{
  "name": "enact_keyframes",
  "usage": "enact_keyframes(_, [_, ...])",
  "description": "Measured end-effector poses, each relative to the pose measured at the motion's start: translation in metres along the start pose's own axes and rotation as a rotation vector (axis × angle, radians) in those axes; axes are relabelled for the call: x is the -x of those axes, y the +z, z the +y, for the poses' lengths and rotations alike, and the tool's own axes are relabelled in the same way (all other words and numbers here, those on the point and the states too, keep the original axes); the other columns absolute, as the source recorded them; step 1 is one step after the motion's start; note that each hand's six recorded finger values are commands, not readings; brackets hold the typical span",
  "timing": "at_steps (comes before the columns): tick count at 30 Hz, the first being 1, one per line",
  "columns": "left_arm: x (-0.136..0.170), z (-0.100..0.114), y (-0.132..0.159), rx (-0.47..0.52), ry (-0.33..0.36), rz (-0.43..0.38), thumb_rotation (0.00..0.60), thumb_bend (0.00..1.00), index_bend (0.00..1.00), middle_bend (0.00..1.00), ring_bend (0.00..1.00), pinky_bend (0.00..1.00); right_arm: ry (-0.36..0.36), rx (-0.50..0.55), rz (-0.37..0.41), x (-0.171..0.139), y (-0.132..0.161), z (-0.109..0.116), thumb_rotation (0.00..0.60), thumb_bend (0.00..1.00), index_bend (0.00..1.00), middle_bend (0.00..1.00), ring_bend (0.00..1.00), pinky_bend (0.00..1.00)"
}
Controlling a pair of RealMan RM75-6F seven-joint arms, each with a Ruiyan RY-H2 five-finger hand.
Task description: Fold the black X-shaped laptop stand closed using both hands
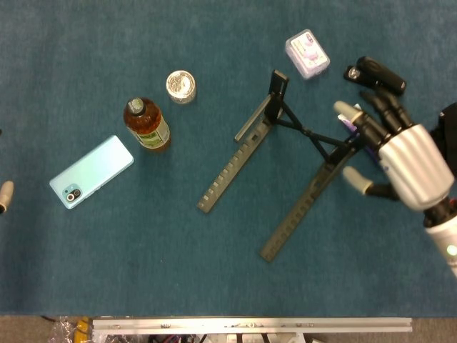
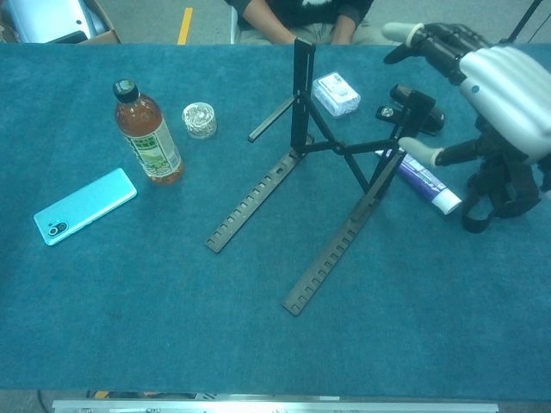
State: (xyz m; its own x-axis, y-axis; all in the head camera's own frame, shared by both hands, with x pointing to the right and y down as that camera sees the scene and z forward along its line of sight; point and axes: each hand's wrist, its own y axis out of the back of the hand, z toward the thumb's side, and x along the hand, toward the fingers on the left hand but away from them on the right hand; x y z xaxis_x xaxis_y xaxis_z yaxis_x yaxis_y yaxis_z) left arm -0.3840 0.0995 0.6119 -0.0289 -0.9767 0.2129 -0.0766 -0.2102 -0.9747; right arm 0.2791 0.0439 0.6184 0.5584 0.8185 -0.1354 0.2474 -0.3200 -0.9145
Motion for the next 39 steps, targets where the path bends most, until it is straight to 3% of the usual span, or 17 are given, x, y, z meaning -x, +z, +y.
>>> enact_keyframes(8, [0.001, 0.002, 0.0, 0.002, 0.005, -0.005, 0.6, 0.28, 0.19, 0.17, 0.14, 0.14, 0.1, 0.109, 0.121, -0.01, 0.041, -0.006, 0.6, 0.25, 0.04, 0.21, 0.06, 0.06])
enact_keyframes(15, [0.003, 0.004, -0.002, 0.003, 0.011, -0.003, 0.6, 0.28, 0.19, 0.17, 0.14, 0.14, 0.264, 0.232, 0.144, 0.001, 0.063, -0.039, 0.6, 0.25, 0.04, 0.21, 0.06, 0.06])
enact_keyframes(20, [0.005, 0.007, -0.006, 0.001, 0.016, 0.008, 0.6, 0.28, 0.19, 0.17, 0.14, 0.14, 0.343, 0.356, 0.138, 0.02, 0.078, -0.059, 0.6, 0.25, 0.04, 0.21, 0.06, 0.06])
enact_keyframes(28, [0.007, 0.009, -0.009, -0.004, 0.018, 0.017, 0.6, 0.28, 0.19, 0.17, 0.14, 0.14, 0.403, 0.517, 0.122, 0.054, 0.096, -0.081, 0.6, 0.26, 0.04, 0.21, 0.06, 0.06])
enact_keyframes(39, [0.007, 0.009, -0.012, -0.011, 0.014, 0.026, 0.6, 0.28, 0.19, 0.17, 0.14, 0.14, 0.365, 0.589, 0.083, 0.089, 0.096, -0.094, 0.6, 0.26, 0.04, 0.21, 0.06, 0.06])
